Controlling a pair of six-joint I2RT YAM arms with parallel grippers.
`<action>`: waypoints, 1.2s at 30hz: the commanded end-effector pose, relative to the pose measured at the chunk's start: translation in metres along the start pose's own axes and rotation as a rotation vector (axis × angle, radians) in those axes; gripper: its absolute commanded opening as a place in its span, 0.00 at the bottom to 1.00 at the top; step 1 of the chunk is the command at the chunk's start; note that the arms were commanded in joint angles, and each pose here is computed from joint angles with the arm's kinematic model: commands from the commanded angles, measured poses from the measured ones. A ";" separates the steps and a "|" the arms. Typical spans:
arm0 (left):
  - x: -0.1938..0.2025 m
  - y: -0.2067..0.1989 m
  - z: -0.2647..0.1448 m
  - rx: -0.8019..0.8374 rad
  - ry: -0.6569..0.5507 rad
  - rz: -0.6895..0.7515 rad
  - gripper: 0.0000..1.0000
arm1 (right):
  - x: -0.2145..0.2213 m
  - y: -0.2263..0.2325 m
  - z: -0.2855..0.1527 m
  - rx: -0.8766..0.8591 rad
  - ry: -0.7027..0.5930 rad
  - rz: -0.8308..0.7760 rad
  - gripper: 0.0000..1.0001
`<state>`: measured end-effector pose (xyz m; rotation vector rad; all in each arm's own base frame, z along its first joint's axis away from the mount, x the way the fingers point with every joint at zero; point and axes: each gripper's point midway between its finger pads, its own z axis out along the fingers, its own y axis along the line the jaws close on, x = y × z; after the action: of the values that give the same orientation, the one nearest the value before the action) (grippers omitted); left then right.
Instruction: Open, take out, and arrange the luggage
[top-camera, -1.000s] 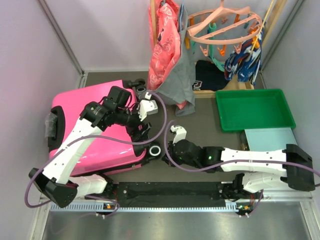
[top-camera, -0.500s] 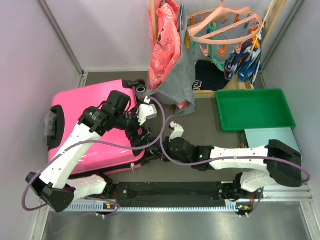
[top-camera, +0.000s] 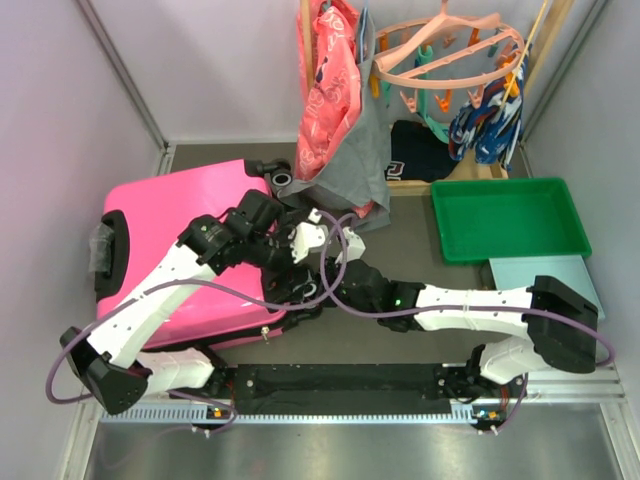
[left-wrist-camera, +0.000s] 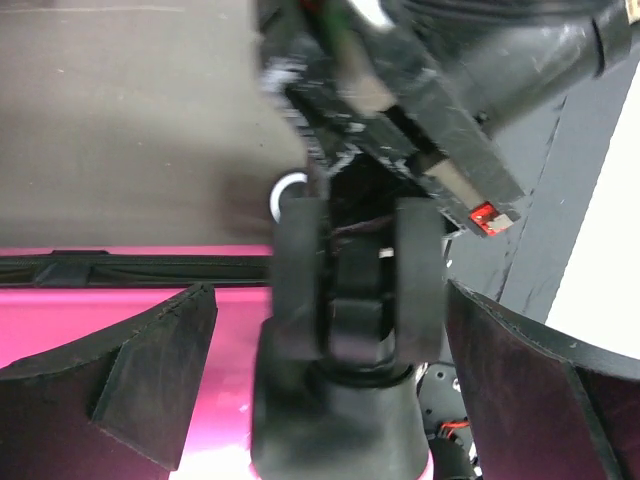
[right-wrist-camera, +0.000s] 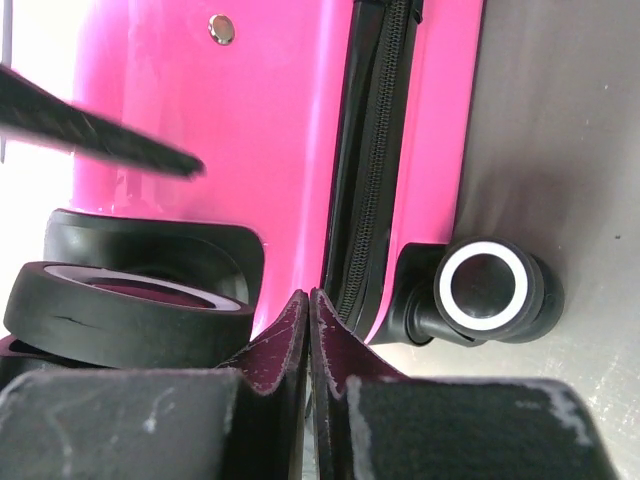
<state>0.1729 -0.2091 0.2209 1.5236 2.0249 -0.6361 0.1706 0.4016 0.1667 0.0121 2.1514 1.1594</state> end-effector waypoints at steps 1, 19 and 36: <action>0.007 -0.005 0.011 -0.026 0.039 0.077 0.99 | -0.017 0.027 -0.002 -0.077 -0.040 0.019 0.00; 0.042 -0.012 0.029 0.022 0.174 0.191 0.44 | -0.028 0.024 -0.008 -0.063 -0.061 0.014 0.00; -0.024 0.085 -0.005 -0.579 -0.023 0.048 0.00 | -0.046 -0.028 -0.045 -0.048 -0.249 -0.299 0.26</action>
<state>0.1927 -0.2073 0.1942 1.5410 2.0161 -0.2817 0.1844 0.3401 0.1695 -0.0524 1.9937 1.0535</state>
